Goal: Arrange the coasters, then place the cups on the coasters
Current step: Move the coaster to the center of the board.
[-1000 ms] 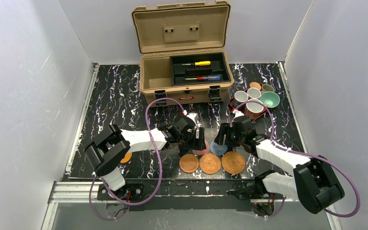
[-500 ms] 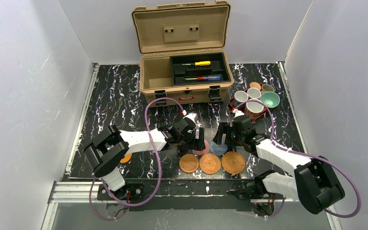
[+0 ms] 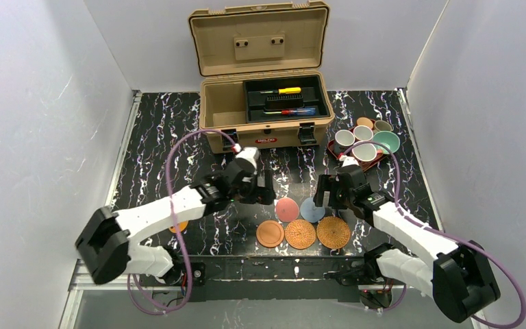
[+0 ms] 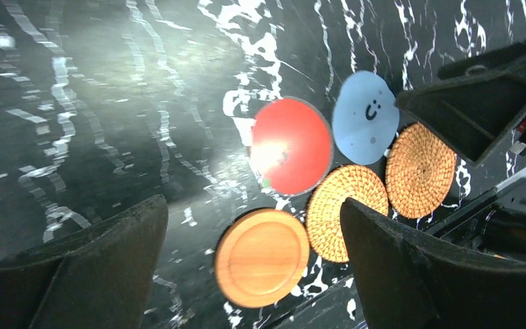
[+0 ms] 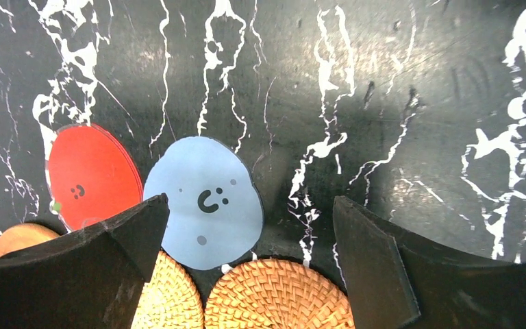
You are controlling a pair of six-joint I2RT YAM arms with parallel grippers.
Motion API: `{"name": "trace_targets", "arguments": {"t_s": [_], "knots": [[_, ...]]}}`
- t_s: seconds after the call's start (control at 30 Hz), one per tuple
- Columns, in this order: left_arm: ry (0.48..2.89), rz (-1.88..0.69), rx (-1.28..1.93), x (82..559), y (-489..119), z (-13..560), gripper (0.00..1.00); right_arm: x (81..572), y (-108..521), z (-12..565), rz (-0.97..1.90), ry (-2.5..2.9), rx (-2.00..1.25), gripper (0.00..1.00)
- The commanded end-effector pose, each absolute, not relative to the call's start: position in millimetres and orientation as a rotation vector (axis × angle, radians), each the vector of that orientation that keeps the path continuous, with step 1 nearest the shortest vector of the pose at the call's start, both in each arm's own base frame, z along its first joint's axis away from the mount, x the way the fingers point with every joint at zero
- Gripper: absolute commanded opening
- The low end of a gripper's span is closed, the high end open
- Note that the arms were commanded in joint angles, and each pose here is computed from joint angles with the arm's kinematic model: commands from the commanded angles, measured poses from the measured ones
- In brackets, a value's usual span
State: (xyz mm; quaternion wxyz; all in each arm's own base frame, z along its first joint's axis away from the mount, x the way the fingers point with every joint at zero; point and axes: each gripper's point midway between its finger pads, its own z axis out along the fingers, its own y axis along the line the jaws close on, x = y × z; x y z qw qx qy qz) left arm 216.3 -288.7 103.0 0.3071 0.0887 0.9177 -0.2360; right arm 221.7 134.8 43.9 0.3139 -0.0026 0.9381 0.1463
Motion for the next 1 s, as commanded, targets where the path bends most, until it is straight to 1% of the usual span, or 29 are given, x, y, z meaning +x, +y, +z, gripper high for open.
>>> {"name": "trace_targets", "arguments": {"t_s": [0.0,0.2,0.33,0.43,0.47,0.57,0.7,0.97], "knots": [[2.465,-0.481,0.176,212.1,-221.0,108.5,0.96,238.1,126.5,75.0,0.332,2.367,0.009,0.98],[2.524,-0.324,-0.017,205.5,-132.0,102.6,0.98,241.7,129.1,87.5,0.360,2.311,-0.008,0.98],[2.561,-0.243,-0.165,200.5,-91.2,98.0,0.98,241.4,129.9,88.6,0.360,2.314,-0.032,0.98],[2.582,-0.203,-0.294,209.6,-70.1,97.9,0.98,240.7,129.1,88.8,0.356,2.312,-0.036,0.98],[2.591,-0.191,-0.384,213.2,-57.6,95.3,0.98,241.0,128.8,89.3,0.356,2.308,-0.037,0.98],[2.616,-0.278,-0.588,217.2,-42.6,87.2,0.98,241.2,128.8,91.7,0.357,2.297,-0.048,0.98],[2.562,-0.323,-0.897,215.6,-13.8,78.8,0.98,241.7,126.1,95.3,0.343,2.283,-0.058,0.99],[2.471,-0.102,-1.246,187.1,21.4,59.9,0.98,241.2,123.0,94.2,0.334,2.258,-0.061,0.98]]}}
